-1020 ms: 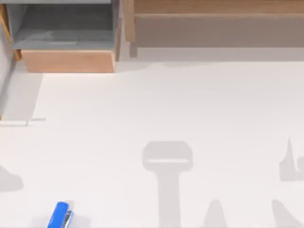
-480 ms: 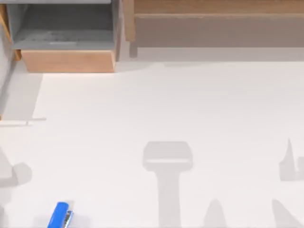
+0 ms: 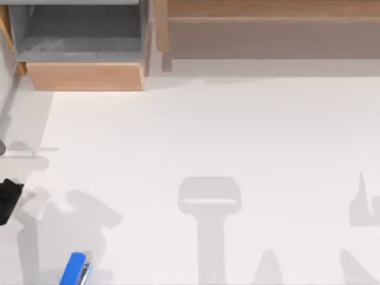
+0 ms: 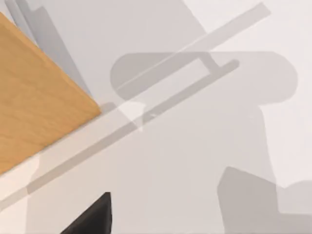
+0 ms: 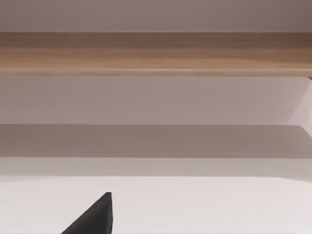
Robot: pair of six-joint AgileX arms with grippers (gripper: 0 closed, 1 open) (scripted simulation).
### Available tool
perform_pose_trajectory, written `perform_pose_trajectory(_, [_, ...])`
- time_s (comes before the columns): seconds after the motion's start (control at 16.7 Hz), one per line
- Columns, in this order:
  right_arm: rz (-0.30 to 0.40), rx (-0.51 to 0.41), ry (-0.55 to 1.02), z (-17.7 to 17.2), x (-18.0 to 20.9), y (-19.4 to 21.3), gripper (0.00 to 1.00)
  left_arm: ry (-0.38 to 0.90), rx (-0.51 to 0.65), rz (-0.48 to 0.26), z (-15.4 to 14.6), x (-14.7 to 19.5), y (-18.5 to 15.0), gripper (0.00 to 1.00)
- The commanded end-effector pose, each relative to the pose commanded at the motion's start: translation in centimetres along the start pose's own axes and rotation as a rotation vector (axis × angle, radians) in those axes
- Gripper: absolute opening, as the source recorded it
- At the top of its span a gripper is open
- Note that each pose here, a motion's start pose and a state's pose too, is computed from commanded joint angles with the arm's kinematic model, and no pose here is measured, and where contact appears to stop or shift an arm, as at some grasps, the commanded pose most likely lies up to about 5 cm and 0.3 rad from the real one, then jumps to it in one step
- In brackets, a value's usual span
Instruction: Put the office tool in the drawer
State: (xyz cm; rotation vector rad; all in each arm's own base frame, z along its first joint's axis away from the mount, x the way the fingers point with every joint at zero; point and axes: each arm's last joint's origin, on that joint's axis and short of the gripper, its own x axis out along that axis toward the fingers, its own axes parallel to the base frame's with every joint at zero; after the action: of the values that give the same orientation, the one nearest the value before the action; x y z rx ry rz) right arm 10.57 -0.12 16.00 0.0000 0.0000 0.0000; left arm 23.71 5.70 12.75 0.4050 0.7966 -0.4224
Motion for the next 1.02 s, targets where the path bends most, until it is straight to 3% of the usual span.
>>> perform_pose_trajectory(0.18, [0.0, 0.0, 0.0, 0.0, 0.0, 0.0, 1.0, 0.149, -0.129, -0.11, 1.9, -0.9, -4.0, 1.0])
perform_pose_trajectory(0.36, [0.0, 0.0, 0.0, 0.0, 0.0, 0.0, 1.0, 0.294, -0.215, -0.156, 3.2, -2.3, -7.8, 1.0])
perform_pose_trajectory(0.72, [0.0, 0.0, 0.0, 0.0, 0.0, 0.0, 1.0, 0.49, -0.303, -0.115, 3.7, -5.4, -13.9, 1.0])
perform_pose_trajectory(1.02, [0.0, 0.0, 0.0, 0.0, 0.0, 0.0, 1.0, 0.523, -0.329, -0.059, 3.3, -7.2, -16.9, 1.0])
